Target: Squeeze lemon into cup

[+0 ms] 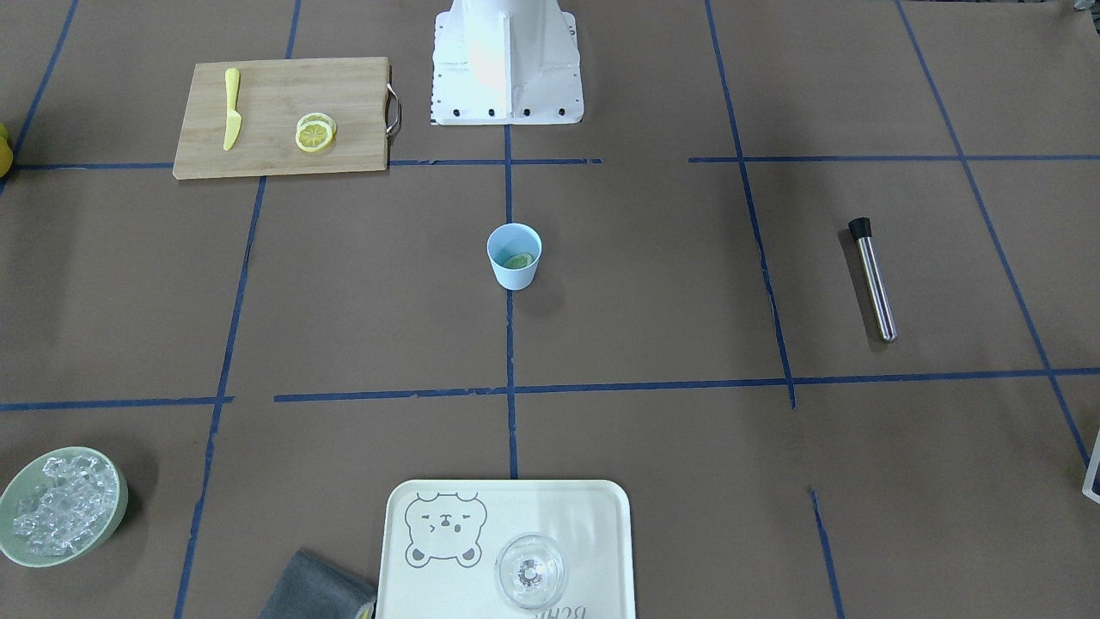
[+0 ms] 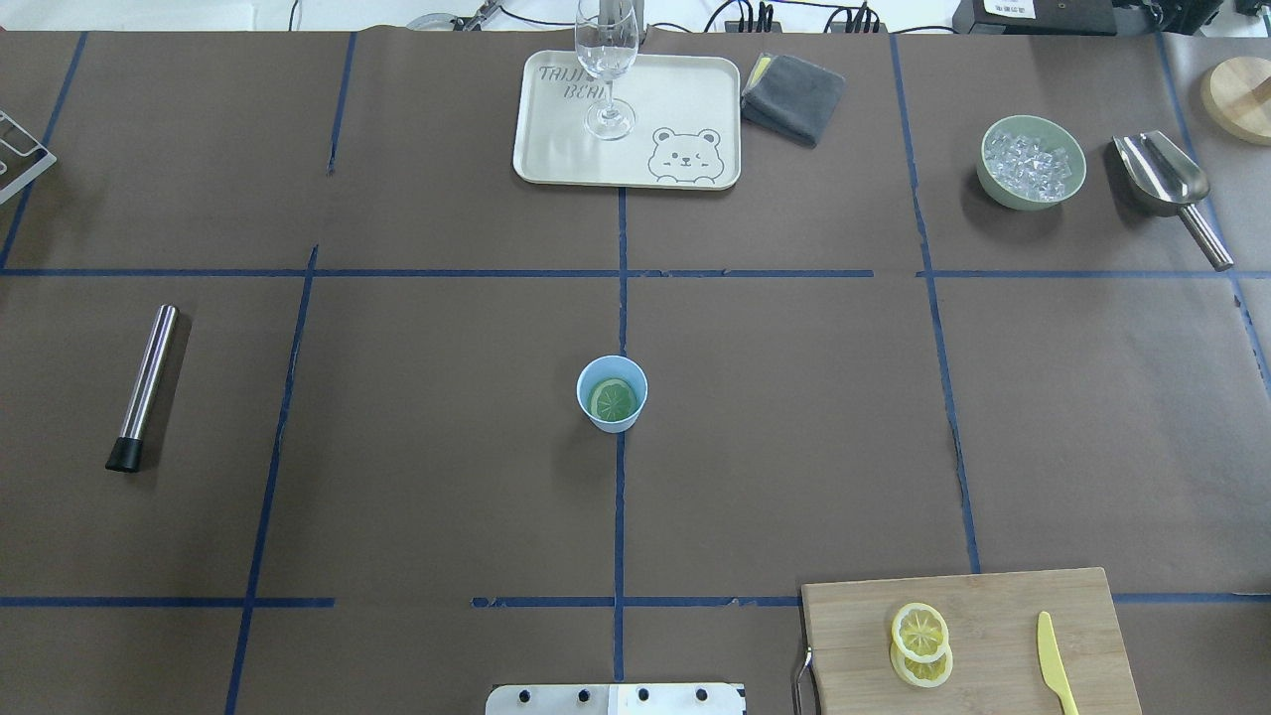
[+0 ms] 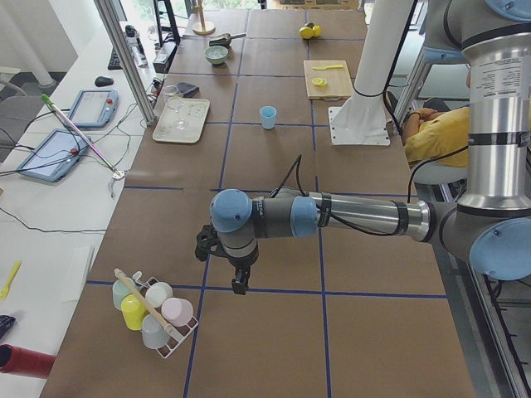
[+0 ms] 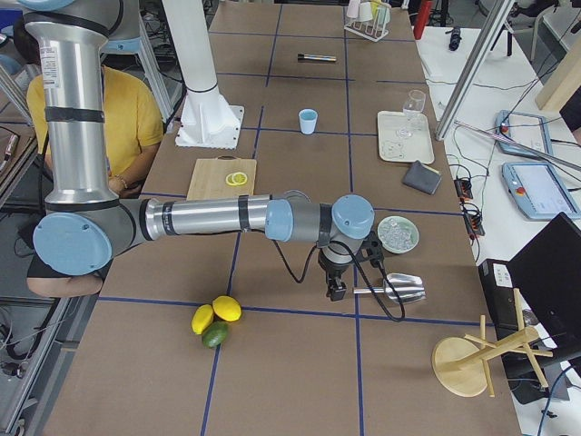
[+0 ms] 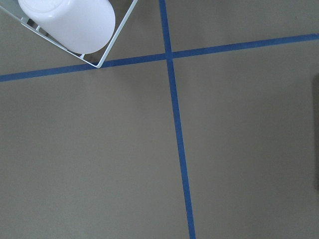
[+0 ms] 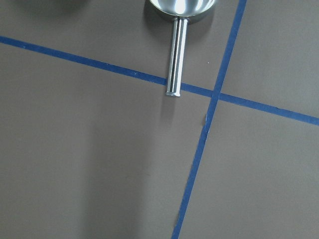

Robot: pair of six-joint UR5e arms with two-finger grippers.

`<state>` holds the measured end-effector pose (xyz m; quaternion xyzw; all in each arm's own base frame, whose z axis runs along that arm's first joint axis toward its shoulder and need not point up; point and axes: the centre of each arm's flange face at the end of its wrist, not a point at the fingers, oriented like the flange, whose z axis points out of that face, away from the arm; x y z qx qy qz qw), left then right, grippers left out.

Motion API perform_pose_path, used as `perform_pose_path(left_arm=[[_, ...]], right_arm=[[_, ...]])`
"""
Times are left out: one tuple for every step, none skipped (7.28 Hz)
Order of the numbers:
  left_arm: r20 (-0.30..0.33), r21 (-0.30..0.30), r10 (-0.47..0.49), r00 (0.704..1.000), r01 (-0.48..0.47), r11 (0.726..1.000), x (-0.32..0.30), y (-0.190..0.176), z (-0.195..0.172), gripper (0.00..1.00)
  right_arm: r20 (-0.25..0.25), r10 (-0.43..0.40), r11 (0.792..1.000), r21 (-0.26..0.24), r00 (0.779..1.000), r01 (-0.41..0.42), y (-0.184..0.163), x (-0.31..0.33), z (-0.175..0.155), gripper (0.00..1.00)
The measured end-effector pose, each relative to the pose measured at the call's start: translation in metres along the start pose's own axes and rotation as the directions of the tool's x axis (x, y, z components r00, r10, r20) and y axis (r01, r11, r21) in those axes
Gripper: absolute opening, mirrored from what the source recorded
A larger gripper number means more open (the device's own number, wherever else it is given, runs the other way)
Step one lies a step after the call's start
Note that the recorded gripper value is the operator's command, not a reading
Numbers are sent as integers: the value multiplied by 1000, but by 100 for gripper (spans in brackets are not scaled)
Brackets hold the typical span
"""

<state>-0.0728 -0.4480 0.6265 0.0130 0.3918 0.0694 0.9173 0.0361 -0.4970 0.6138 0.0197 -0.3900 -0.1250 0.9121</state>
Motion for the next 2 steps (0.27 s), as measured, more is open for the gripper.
perform_pose_path(left_arm=[[-3, 2, 1, 1000, -1, 1000, 0, 0, 0, 100], [-5, 4, 2, 1000, -2, 1000, 1, -1, -1, 100]], right_arm=[[-6, 8, 1000, 1, 1000, -8, -1, -3, -1, 100], [-15, 18, 1000, 2, 1000, -18, -2, -3, -2, 100]])
